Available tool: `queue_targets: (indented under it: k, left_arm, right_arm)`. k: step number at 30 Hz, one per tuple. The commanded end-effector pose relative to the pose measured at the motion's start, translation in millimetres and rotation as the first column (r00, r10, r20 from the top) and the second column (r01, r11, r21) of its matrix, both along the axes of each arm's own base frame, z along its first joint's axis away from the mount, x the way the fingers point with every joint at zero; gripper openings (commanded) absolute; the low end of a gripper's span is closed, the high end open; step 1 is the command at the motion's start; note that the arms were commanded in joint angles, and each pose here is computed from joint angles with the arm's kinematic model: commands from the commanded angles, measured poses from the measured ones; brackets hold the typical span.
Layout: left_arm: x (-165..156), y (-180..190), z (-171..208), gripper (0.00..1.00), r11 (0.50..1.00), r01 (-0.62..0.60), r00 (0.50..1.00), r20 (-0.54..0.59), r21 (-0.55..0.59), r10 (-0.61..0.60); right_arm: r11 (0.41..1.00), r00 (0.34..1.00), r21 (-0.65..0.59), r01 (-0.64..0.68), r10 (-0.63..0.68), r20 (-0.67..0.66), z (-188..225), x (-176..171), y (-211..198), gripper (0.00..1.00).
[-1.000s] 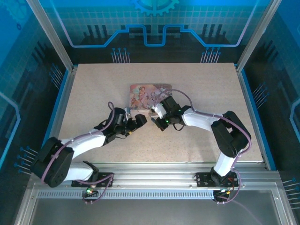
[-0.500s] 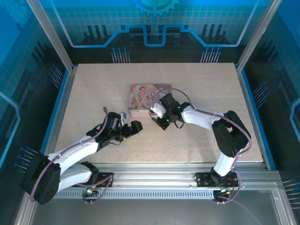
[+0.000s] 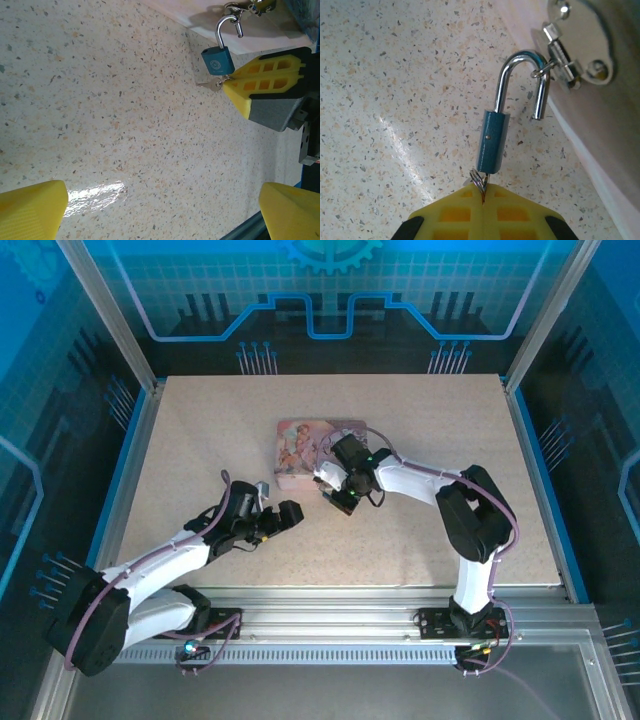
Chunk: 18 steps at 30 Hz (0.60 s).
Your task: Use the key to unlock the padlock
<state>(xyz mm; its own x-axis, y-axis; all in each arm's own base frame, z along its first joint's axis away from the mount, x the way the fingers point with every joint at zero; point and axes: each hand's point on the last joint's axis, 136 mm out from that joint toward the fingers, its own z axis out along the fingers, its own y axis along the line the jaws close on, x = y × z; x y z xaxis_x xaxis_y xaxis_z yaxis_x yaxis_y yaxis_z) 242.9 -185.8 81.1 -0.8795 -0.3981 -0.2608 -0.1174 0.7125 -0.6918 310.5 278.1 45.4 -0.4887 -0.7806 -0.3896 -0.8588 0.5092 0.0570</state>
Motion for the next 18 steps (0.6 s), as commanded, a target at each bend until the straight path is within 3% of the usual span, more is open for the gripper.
queue_targets:
  k: [1,10,18]
  left_arm:
    - [-4.3,3.6,-3.3,0.99,1.000,0.016,1.000,-0.002,0.013,-0.015]
    - [-5.1,2.5,-3.8,0.99,1.000,0.028,1.000,0.000,0.012,-0.028]
    - [-5.5,2.5,-7.6,0.99,1.000,0.024,1.000,-0.011,0.012,-0.024]
  right_arm:
    - [0.998,0.999,-0.029,-0.053,0.053,-0.006,6.3,-6.8,-0.4,0.00]
    - [0.989,0.988,0.024,-0.147,0.147,-0.042,9.4,-12.5,-2.3,0.02]
    - [0.963,0.963,0.026,-0.267,0.266,0.046,12.6,-1.5,-6.7,0.02]
